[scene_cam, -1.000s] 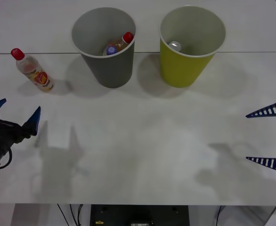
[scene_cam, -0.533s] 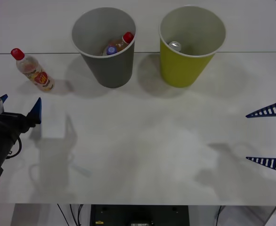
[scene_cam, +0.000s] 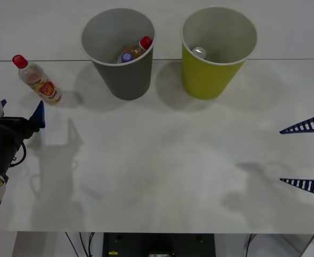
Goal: Put the can into the green bin and the plastic bottle into the gray bin
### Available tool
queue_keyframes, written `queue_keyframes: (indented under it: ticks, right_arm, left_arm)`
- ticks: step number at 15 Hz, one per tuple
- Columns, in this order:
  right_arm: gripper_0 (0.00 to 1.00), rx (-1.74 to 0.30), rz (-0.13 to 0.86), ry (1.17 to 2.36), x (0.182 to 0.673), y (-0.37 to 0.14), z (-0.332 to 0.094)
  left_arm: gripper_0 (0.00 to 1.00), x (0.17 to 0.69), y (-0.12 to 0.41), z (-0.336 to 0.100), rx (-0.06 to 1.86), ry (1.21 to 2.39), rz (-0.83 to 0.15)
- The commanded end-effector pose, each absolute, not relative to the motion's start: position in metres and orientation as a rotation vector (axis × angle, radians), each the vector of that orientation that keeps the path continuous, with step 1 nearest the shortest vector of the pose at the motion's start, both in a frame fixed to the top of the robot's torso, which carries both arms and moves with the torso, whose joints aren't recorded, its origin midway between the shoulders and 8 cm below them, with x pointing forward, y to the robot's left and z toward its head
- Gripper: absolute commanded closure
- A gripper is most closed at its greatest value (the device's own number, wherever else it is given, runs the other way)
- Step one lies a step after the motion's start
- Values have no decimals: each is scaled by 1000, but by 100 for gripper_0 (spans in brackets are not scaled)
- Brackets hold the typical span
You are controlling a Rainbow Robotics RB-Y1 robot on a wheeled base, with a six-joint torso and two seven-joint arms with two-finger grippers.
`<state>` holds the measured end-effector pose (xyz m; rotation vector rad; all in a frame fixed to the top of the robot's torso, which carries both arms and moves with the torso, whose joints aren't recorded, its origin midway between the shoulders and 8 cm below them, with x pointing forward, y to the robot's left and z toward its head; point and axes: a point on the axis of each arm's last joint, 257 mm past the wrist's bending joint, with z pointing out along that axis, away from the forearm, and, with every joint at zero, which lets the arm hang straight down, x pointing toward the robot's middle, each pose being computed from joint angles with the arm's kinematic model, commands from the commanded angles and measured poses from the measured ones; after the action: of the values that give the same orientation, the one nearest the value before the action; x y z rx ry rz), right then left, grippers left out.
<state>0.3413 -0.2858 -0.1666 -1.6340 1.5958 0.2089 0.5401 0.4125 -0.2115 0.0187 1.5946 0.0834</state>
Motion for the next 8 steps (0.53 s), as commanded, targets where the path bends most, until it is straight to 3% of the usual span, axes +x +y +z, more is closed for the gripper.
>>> queue_keyframes:
  ticks: [1, 8]
  right_arm:
    - [0, -1634, 209, 1596, 341, -286, -167]
    - [0, -1634, 209, 1596, 341, -286, -167]
  left_arm:
    - [0, 550, 410, -213, 15, 1600, 76]
    - [0, 588, 396, -209, 32, 1607, 61]
